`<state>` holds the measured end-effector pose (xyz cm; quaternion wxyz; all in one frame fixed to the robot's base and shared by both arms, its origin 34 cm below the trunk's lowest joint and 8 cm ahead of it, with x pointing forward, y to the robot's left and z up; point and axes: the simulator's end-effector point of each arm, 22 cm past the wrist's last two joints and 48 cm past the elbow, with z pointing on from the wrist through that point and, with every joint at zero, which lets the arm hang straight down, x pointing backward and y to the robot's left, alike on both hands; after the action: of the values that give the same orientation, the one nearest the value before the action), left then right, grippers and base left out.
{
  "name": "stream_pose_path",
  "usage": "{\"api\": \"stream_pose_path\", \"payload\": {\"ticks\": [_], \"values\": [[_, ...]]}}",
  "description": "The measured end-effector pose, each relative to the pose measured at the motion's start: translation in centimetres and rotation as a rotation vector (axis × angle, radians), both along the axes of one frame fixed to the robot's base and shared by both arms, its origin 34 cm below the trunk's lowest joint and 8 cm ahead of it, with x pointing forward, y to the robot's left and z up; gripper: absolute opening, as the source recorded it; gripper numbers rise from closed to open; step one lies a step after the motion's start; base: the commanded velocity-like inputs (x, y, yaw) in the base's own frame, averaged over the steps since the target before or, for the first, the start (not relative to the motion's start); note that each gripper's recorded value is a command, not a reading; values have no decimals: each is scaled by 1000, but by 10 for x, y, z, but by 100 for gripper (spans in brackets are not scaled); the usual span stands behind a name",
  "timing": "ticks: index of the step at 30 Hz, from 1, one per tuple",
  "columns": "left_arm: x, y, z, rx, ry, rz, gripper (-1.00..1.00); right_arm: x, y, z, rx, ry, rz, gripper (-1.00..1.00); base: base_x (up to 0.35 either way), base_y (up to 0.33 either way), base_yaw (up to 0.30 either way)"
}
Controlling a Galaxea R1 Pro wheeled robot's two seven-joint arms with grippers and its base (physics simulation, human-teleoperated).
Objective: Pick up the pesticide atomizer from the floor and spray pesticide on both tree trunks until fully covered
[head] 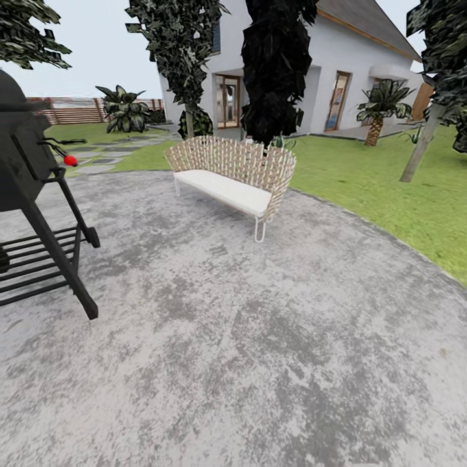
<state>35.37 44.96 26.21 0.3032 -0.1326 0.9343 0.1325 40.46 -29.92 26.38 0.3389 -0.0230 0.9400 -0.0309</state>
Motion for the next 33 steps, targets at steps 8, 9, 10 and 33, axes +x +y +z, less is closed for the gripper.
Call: {"api": "stream_pose_path", "payload": {"ticks": [8,9,10,33], "values": [[0,0,0,-1,-1,4,100,0,-2,0,-2,-2,-4,100,240,-198,2],[0,0,0,-1,-1,4,100,0,-2,0,-3,-2,-4,100,240,-198,0],[0,0,0,-1,-1,4,100,0,-2,0,-4,-1,-3,100,240,-198,0],[0,2,1,1,-3,11,100,1,-4,1,-8,-4,-1,100,240,-198,26]]}}
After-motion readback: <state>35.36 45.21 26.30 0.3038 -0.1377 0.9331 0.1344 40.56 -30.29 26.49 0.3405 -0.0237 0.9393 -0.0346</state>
